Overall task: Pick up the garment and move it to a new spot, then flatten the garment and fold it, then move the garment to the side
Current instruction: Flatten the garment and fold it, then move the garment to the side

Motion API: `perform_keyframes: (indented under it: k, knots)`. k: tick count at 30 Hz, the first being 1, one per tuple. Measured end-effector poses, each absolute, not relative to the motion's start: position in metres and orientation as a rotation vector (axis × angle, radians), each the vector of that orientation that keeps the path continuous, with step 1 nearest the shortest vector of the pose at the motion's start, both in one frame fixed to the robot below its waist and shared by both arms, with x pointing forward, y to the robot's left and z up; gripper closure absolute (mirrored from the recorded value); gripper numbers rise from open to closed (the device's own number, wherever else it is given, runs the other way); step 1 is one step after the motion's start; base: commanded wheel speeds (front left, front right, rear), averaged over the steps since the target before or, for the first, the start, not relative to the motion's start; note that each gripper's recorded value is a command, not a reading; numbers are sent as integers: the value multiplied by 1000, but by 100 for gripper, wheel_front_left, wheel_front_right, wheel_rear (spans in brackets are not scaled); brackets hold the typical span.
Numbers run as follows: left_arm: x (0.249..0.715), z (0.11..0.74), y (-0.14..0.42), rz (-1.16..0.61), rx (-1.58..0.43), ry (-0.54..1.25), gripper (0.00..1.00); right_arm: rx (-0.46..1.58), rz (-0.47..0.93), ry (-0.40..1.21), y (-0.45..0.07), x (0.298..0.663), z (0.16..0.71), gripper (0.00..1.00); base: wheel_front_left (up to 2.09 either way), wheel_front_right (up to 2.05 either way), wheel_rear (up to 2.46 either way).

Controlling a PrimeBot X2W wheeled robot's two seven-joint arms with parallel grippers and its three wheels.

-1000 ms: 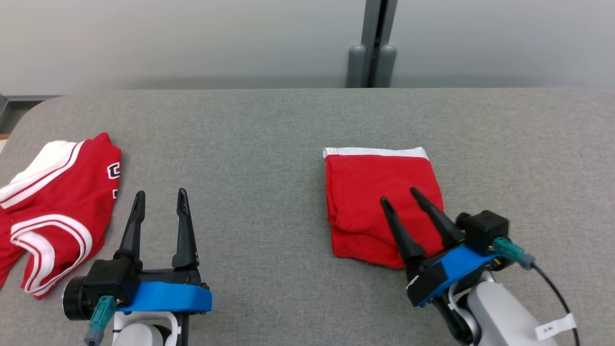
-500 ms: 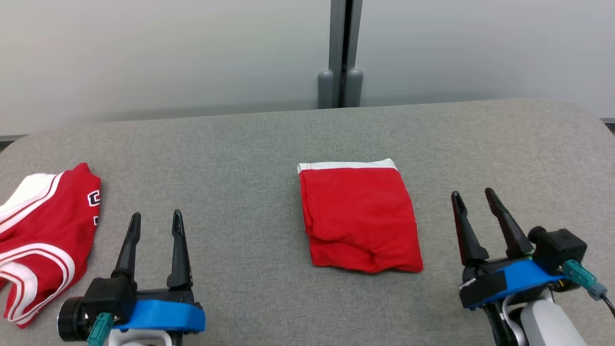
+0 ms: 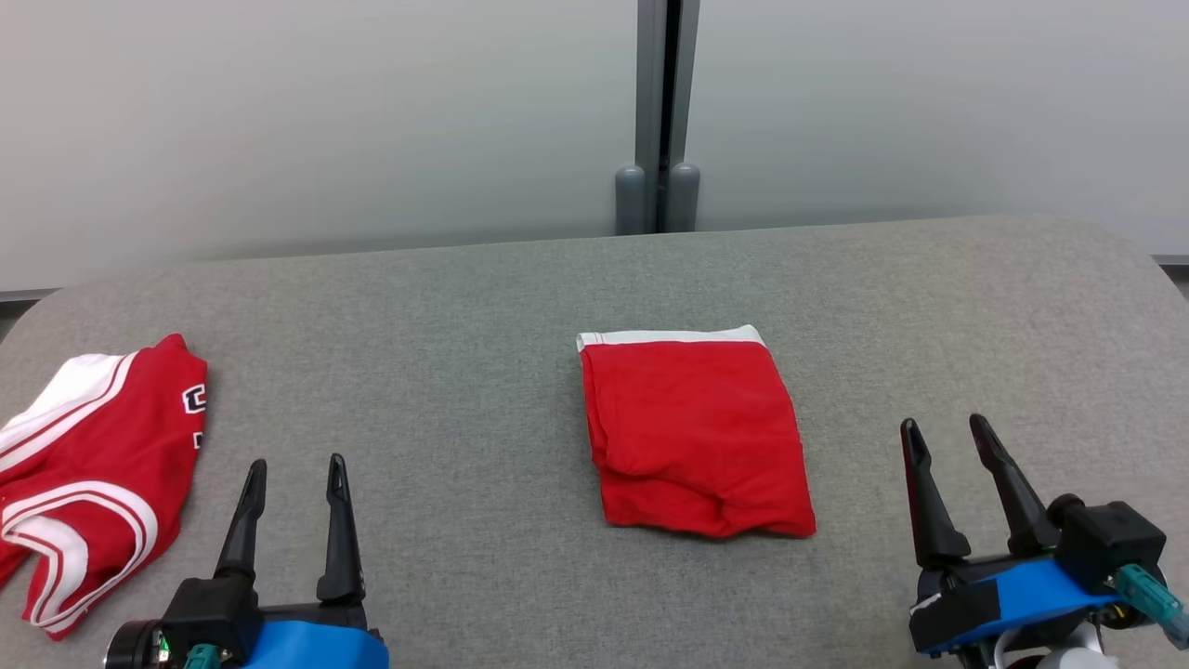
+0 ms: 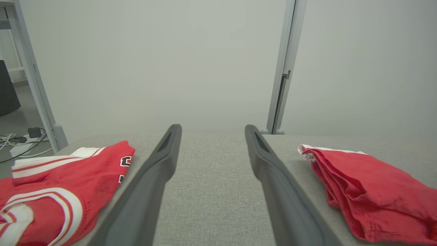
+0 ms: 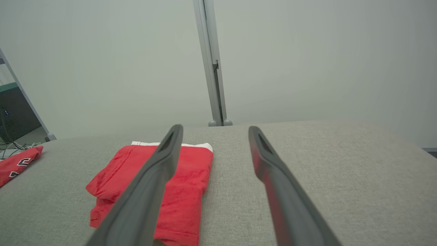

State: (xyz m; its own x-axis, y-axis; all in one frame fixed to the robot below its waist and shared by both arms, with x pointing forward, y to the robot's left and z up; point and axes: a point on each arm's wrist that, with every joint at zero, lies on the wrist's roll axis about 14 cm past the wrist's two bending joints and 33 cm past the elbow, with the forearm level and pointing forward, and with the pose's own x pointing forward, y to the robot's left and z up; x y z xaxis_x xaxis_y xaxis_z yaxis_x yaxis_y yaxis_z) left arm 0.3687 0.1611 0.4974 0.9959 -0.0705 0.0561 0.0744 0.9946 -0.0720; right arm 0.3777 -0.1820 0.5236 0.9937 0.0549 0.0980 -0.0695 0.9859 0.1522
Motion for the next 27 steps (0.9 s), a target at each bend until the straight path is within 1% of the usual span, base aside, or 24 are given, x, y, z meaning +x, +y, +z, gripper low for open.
perform_keyframes:
  k: [6, 21, 24, 27]
  knots:
    - [363, 495, 166, -59, -69, -45, 0, 147, 68, -63, -178, 373, 517, 0, 0, 0, 0]
    - [365, 491, 168, -52, -67, -34, 0, 156, 72, -45, -176, 378, 515, 0, 0, 0, 0]
    - [369, 491, 168, -51, -67, -35, 0, 151, 72, -73, -177, 387, 524, 0, 0, 0, 0]
    - [372, 490, 167, -52, -67, -33, 0, 133, 91, -122, -172, 404, 543, 0, 0, 0, 0]
